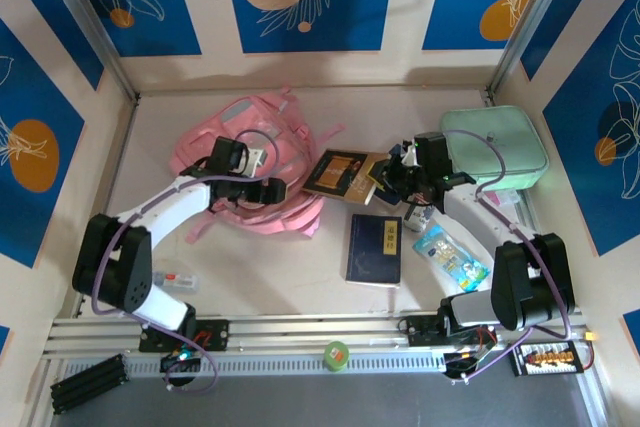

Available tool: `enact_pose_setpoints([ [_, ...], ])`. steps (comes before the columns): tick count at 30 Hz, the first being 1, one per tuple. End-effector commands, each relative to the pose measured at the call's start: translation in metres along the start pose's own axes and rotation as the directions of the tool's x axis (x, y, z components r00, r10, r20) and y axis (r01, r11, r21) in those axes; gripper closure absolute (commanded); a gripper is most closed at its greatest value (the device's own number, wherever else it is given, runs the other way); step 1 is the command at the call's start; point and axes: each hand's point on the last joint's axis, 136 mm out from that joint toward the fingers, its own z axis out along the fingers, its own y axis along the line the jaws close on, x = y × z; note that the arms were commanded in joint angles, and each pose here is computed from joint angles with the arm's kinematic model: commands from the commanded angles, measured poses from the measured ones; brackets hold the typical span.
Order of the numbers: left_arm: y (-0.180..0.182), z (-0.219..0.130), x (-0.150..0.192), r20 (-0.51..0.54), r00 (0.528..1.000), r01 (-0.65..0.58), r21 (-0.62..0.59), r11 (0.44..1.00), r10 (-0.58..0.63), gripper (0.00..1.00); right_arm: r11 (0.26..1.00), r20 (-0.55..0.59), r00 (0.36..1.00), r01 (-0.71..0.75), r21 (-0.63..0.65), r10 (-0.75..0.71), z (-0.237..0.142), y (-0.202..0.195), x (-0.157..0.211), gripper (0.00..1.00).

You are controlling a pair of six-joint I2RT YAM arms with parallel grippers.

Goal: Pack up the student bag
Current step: Move the student bag to the center of the table, then open the student bag at the center of the table.

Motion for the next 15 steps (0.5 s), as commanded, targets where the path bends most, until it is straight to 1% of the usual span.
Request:
enact_pose_setpoints([
  [1, -0.025, -0.02, -0.021, 0.042, 0.991, -0.132, 0.032, 0.991, 0.13, 0.01, 0.991, 0.006, 0.998, 0.07, -0.118, -0.069, -0.022, 0.049, -0.005, 0.98],
  [4, -0.035, -0.019, -0.035, 0.05, 0.976, -0.212, -0.007, 0.977, 0.213, 0.0, 0.988, 0.061, 0.995, 0.084, -0.133, -0.076, -0.038, 0.059, -0.013, 0.98],
  [7, -0.038, -0.004, -0.035, -0.015, 0.954, -0.299, -0.078, 0.951, 0.299, 0.01, 0.99, 0.117, 0.991, 0.083, -0.112, -0.07, -0.053, 0.055, -0.022, 0.98],
  [8, -0.038, 0.002, -0.034, -0.045, 0.944, -0.33, -0.105, 0.938, 0.327, 0.03, 0.992, 0.135, 0.989, 0.078, -0.1, -0.064, -0.058, 0.051, -0.025, 0.98],
  [10, -0.041, 0.013, -0.028, -0.125, 0.911, -0.408, -0.122, 0.905, 0.394, 0.18, 0.994, 0.164, 0.985, 0.069, -0.081, -0.055, -0.068, 0.043, -0.029, 0.98],
  [12, -0.037, 0.021, -0.025, -0.197, 0.873, -0.477, -0.159, 0.864, 0.446, 0.29, 0.996, 0.19, 0.981, 0.061, -0.066, -0.047, -0.077, 0.035, -0.031, 0.98],
  [15, -0.031, 0.031, -0.022, -0.273, 0.843, -0.517, -0.17, 0.839, 0.464, 0.38, 0.997, 0.209, 0.977, 0.048, -0.058, -0.035, -0.085, 0.028, -0.032, 0.98],
])
